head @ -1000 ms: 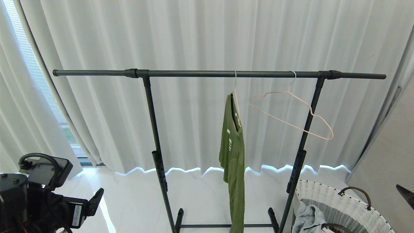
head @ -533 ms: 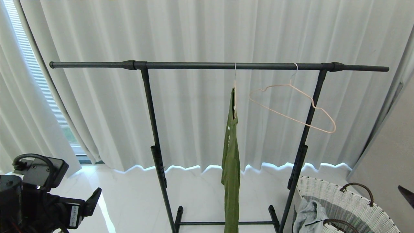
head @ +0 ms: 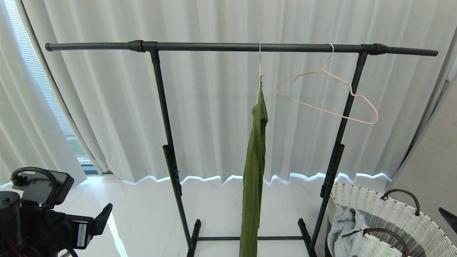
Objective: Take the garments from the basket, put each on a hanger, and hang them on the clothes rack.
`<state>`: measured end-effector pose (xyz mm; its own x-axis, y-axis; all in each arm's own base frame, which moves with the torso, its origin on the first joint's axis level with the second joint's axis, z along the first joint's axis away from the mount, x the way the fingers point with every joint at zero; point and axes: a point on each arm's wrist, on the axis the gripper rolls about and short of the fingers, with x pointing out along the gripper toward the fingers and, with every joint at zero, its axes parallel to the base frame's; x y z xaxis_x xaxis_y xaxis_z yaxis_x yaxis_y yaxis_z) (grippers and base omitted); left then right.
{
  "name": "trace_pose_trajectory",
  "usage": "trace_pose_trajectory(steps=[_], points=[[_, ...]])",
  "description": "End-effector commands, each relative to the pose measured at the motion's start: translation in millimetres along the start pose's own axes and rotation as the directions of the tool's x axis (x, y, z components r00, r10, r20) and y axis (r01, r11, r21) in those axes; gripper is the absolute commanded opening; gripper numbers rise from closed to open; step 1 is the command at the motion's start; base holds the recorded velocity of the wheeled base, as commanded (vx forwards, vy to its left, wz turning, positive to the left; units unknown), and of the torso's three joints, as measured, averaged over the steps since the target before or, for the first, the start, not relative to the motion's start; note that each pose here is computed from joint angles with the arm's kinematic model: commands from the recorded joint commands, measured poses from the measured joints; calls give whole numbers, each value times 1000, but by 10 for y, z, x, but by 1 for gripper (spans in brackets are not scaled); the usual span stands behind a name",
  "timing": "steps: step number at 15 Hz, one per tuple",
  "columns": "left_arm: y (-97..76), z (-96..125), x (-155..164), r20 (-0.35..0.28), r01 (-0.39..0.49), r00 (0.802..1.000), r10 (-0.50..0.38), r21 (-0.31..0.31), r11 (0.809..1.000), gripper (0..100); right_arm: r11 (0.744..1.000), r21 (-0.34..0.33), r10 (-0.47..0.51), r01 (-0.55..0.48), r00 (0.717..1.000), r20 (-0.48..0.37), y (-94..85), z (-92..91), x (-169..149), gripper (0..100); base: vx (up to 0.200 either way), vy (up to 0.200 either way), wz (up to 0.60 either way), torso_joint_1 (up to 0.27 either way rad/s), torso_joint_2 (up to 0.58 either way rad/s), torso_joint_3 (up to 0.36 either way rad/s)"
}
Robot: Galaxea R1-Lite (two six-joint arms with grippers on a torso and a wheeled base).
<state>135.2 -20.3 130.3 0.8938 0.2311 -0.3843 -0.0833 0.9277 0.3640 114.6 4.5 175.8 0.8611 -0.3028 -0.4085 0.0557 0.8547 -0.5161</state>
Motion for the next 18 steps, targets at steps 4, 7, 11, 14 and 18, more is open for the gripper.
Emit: trace_pose_trajectory(steps=[4,7,11,14,18], points=[[-1,4,-2,6,0,1000,0,1,1000,100,1000,-3,-3,3,1000,-23,9,-28,29,100,0,0,0,-145,465,327],[-8,0,-2,5,4,1000,-4,4,1000,100,1000,-3,-4,4,1000,-29,8,-36,35,100,0,0,0,-105,447,344],[-29,4,-7,9,17,1000,-18,10,1000,100,1000,-10,-1,0,999,-35,23,-63,37,100,0,0,0,-12,95,74],[-55,10,-19,16,35,999,-36,20,999,100,999,-43,2,-4,999,-41,35,-85,41,100,0,0,0,-21,67,60],[-85,17,-32,25,56,998,-57,29,998,100,998,-56,4,-6,999,-45,39,-90,44,100,0,-100,0,0,1,2]])
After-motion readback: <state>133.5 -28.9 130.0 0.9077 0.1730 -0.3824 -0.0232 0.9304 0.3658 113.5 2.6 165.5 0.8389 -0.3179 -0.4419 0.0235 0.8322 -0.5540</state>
